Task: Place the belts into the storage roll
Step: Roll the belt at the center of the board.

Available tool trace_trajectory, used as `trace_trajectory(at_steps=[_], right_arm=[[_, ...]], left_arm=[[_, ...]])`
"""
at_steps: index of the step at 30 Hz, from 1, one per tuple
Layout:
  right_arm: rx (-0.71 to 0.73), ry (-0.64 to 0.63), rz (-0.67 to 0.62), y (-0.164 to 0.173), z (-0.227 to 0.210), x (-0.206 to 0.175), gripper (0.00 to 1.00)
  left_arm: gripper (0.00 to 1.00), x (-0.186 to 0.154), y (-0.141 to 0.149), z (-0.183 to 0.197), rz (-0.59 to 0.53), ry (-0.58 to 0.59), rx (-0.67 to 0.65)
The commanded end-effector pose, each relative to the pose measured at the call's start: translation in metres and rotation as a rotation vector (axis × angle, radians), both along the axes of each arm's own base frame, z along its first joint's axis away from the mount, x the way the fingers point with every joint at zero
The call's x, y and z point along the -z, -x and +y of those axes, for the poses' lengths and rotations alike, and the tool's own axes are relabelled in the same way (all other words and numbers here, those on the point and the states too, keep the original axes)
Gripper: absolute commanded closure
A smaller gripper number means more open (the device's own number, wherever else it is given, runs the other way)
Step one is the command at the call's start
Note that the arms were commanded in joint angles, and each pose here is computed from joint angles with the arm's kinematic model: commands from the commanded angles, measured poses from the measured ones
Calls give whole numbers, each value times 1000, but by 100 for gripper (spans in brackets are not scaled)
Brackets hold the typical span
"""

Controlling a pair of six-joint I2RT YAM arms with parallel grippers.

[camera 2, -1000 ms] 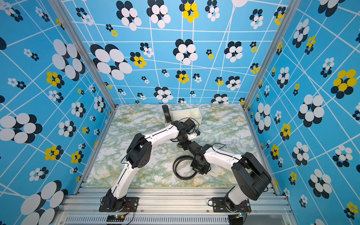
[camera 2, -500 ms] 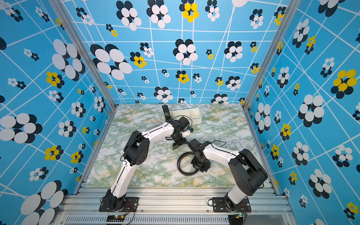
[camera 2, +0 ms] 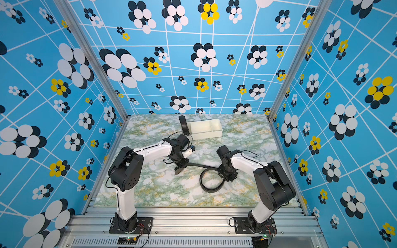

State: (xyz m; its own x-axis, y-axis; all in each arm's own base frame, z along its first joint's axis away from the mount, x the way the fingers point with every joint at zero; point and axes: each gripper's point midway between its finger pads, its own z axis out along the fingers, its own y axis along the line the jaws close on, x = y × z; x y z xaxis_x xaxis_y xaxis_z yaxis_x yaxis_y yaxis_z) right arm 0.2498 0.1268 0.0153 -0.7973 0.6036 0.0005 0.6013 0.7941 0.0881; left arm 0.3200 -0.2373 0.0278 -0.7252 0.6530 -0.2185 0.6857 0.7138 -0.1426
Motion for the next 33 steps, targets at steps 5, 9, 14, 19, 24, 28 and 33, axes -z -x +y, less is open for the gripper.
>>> trace_trajectory(at_steps=[5, 9, 14, 19, 24, 28, 33], right_arm=[[114, 240, 97, 12, -68, 13, 69], [99, 255, 94, 7, -69, 11, 59], [85, 278, 99, 6, -72, 8, 59], [82, 314, 106, 10, -81, 7, 59], [103, 320, 109, 12, -86, 7, 49], [116, 314, 103, 11, -85, 7, 56], [148, 294, 80, 4, -79, 9, 97]], left_arm=[[95, -4, 3, 89, 3, -126, -233], [95, -5, 4, 101, 5, -115, -272], [95, -7, -2, 111, -2, -115, -302], [95, -6, -2, 125, 7, -125, -327], [95, -5, 1, 150, 11, -136, -396], [95, -6, 5, 146, 16, -108, -402], [95, -1, 21, 127, 26, -112, -347]])
